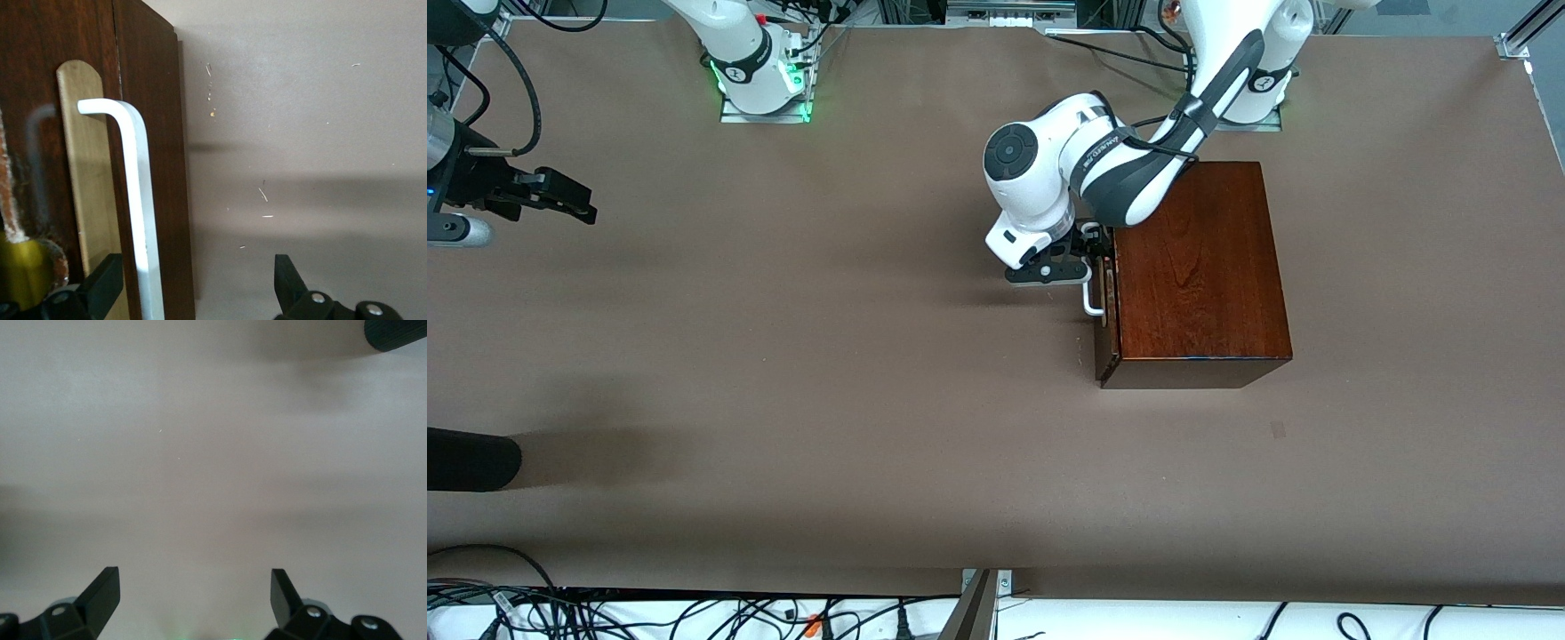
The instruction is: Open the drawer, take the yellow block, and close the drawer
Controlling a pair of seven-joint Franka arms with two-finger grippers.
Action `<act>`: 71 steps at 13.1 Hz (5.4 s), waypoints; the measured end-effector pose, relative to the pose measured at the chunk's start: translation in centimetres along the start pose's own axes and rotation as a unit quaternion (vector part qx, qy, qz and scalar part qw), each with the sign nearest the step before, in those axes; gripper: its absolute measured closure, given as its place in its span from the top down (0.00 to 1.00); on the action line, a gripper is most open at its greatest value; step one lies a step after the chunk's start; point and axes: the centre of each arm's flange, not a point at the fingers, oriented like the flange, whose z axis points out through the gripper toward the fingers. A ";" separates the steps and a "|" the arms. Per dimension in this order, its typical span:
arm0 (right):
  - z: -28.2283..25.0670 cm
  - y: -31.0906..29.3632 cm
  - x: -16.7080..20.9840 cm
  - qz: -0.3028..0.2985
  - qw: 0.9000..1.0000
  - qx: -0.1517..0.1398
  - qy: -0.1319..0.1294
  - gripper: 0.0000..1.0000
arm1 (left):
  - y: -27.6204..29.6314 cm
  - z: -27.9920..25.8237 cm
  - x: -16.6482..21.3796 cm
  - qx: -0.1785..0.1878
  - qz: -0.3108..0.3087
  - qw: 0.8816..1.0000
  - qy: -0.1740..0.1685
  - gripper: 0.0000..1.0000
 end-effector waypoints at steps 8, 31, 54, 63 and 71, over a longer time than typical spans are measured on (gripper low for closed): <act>0.0 0.0 0.0 0.000 1.000 0.000 0.000 1.00 | 0.4 0.4 0.2 -0.015 -0.006 1.000 0.008 1.00; 0.0 0.0 0.0 0.000 1.000 0.000 0.000 1.00 | 4.6 -1.3 -0.3 -0.117 -0.063 0.991 0.029 1.00; -0.7 -2.4 -0.1 0.092 0.996 0.015 0.005 1.00 | -30.0 -20.7 9.1 -0.082 0.038 0.994 -0.065 1.00; -1.0 -25.5 -6.2 0.379 0.925 0.031 -0.016 1.00 | -48.4 -21.4 7.5 -0.147 0.009 0.988 -0.050 1.00; 5.3 -47.7 -9.2 0.640 0.764 0.067 -0.041 1.00 | -50.1 -20.5 5.8 -0.141 -0.016 0.990 -0.006 1.00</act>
